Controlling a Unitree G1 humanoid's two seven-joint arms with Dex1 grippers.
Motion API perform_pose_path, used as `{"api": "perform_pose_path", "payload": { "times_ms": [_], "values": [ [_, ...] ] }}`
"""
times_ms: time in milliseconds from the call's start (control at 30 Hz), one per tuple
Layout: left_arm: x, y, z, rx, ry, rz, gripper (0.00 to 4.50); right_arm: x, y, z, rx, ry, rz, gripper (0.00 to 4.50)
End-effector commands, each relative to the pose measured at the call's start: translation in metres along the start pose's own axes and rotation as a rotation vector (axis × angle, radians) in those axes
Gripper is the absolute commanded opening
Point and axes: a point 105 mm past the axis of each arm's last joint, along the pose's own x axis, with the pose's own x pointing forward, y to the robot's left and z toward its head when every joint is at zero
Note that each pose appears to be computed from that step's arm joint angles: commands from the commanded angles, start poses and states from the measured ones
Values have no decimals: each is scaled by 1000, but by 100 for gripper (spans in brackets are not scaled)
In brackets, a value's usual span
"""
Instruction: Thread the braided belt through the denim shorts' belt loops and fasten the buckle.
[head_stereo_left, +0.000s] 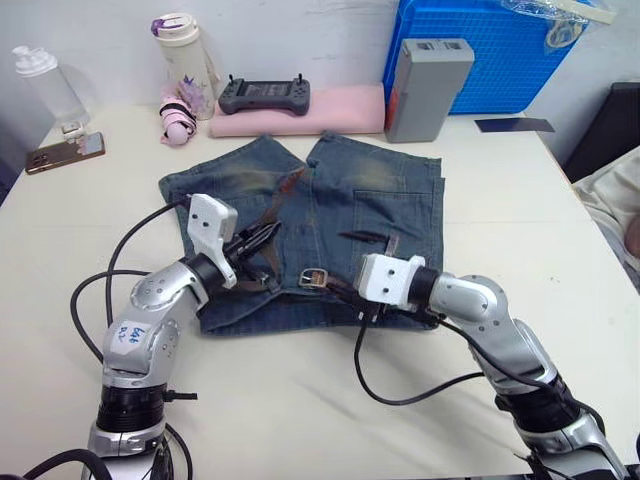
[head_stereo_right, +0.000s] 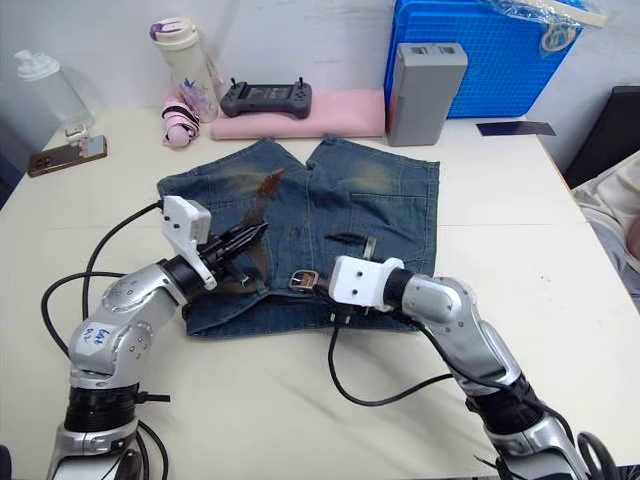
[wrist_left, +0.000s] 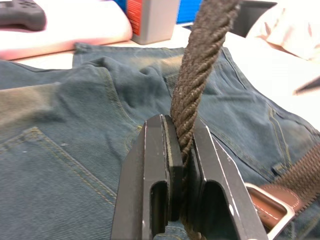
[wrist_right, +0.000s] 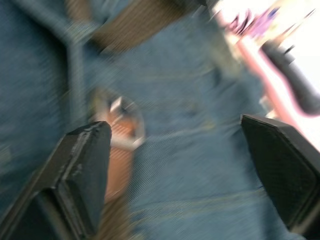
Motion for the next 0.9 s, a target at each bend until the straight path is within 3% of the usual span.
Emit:
{"api": "perform_pose_path", "payload": {
  "times_ms": [33, 300, 400, 633, 733, 900],
  "values": [
    [-2, -4, 26, 34, -80, -9, 0, 6, 10, 9, -7, -25, 23, 444],
    [-8, -5, 23, 34, -64, -3, 0, 28, 12, -14, 14, 69, -52, 444],
    [-13, -5, 17, 46, -32, 0, 0, 29, 11, -18, 67, 87, -69, 361],
    [-24, 1, 11, 47, -5, 24, 0, 25, 7, -23, 145, 137, -105, 22],
    [-28, 0, 1, 104, 57, 5, 0, 24, 1, -20, 164, 140, -127, 11],
    [-37, -13, -39, 184, 267, -64, 0, 24, -10, -9, 209, 128, -177, 11]
  ]
}}
